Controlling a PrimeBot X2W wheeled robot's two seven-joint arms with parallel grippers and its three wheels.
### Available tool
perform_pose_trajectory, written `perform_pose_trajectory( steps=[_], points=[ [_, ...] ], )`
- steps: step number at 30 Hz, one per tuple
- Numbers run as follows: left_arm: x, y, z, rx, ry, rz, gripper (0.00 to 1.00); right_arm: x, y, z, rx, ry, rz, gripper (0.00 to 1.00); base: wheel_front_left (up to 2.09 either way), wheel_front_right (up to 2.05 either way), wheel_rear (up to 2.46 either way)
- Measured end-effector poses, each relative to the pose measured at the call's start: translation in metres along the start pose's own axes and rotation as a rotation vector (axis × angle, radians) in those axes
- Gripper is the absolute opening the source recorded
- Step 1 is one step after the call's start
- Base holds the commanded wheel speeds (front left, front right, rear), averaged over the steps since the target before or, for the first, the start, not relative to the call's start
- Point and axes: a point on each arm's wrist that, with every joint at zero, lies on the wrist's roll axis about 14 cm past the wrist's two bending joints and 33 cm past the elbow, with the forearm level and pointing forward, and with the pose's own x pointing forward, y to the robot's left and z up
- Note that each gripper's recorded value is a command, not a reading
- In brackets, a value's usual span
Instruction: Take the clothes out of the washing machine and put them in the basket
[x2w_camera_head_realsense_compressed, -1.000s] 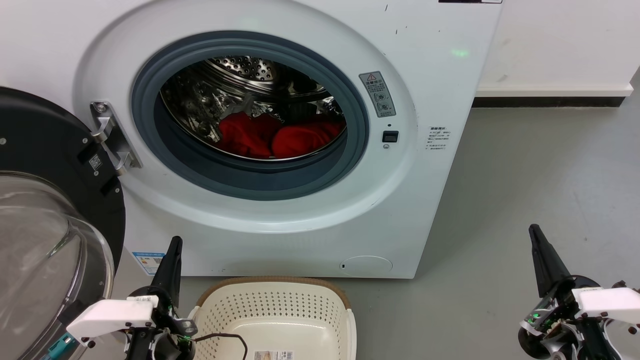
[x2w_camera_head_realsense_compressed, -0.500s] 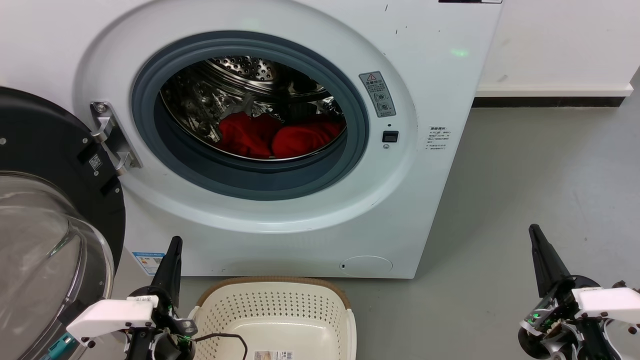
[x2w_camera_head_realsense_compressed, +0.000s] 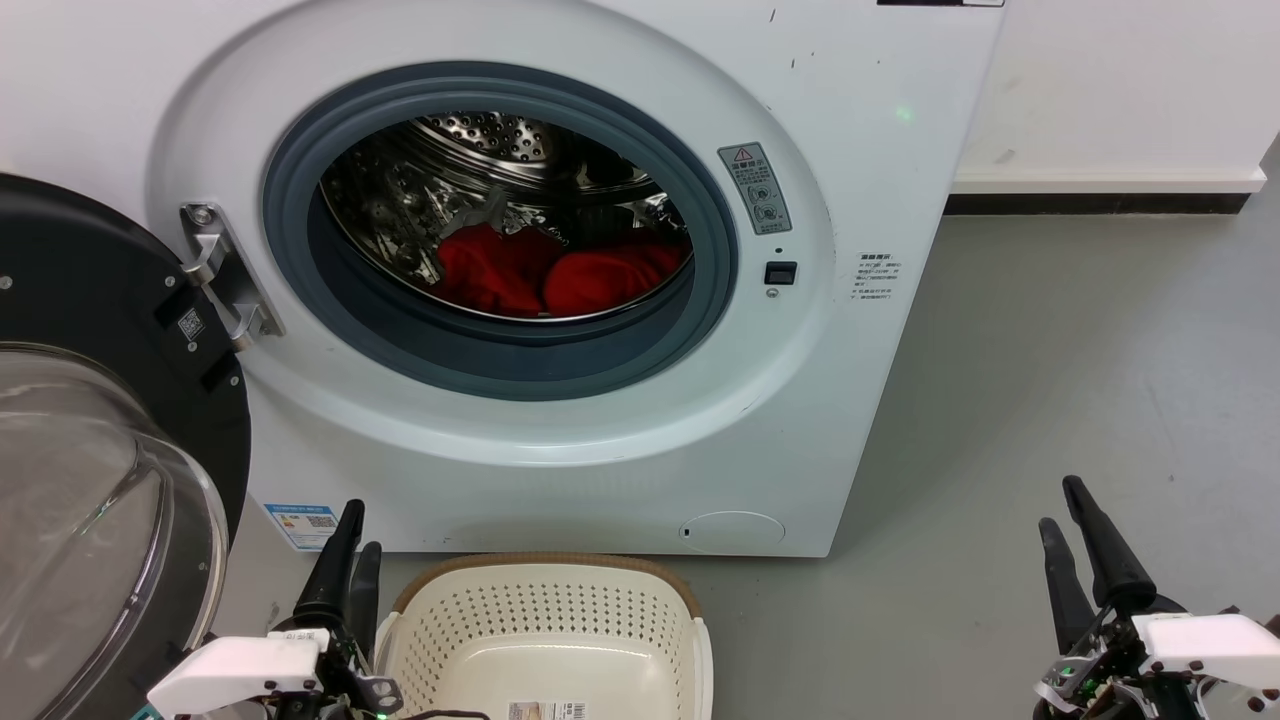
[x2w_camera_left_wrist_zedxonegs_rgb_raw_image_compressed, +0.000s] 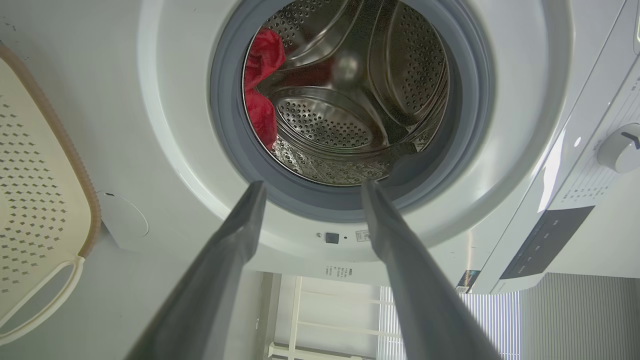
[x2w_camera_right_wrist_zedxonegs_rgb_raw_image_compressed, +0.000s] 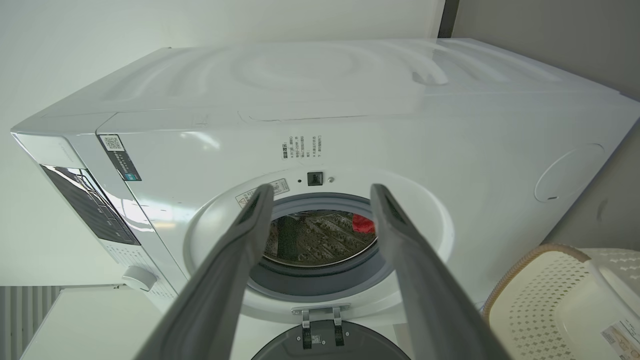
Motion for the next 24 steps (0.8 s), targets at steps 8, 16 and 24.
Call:
perform_pose_trajectory(
  steps=[8, 16, 24],
  points=[
    [-0.001, -0.005, 0.004, 0.033, -0.036, -0.016, 1.0, -0.001, 0.002, 0.003, -0.02, -0.035, 0.007, 1.0, 0.0, 0.0, 0.0],
    [-0.003, -0.003, 0.014, 0.115, -0.081, -0.005, 1.0, -0.003, 0.001, 0.016, -0.142, -0.085, -0.003, 1.0, 0.0, 0.0, 0.0],
    [-0.004, -0.012, 0.031, 0.24, -0.144, -0.021, 1.0, -0.002, 0.02, 0.023, -0.345, -0.118, 0.043, 1.0, 0.0, 0.0, 0.0]
  ],
)
